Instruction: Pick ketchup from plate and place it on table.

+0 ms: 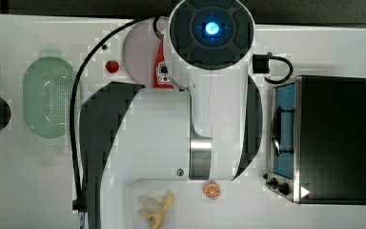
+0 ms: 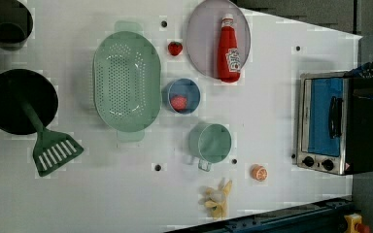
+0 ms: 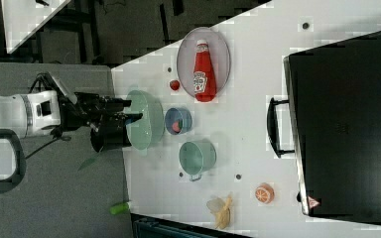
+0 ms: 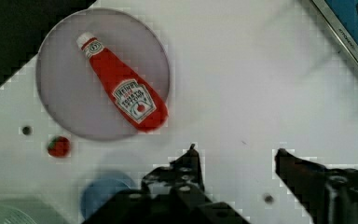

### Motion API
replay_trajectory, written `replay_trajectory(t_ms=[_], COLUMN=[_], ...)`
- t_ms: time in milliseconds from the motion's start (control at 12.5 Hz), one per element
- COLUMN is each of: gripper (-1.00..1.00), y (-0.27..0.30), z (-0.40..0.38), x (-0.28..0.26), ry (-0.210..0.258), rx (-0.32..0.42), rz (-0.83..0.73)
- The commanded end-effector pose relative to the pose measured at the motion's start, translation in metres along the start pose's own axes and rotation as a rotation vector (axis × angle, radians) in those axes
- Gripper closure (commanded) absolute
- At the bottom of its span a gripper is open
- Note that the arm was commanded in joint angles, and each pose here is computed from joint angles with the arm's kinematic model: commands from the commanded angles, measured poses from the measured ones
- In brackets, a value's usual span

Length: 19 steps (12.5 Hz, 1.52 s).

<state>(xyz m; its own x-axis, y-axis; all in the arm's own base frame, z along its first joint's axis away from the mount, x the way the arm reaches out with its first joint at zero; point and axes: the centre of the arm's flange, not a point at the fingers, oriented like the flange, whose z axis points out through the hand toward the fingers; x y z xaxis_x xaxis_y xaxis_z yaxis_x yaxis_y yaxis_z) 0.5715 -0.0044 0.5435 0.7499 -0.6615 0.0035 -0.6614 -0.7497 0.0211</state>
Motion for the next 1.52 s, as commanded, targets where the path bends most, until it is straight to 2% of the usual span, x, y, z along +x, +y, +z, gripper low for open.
replay_trajectory(t_ms=[80,240,720,1200,1440,1520], gripper=[-0.58,-0.99,-1.0,-1.0,-1.0,-1.0], y=[0.058,0.05,-0.009,-0.064,-0.085,-0.09], z=[-0.05,-0.037,0.05,0.17,0.213,0.229], x=[-0.031,-0.027,-0.005,0.013,0.031,0.035], ry=[-0.056,-0.073,-0.113,-0.146,-0.074,-0.054], rx=[-0.004,-0.016,-0.029,0.0,0.051,0.045], rz=[0.143,0.099,-0.033,-0.348,-0.556,-0.625])
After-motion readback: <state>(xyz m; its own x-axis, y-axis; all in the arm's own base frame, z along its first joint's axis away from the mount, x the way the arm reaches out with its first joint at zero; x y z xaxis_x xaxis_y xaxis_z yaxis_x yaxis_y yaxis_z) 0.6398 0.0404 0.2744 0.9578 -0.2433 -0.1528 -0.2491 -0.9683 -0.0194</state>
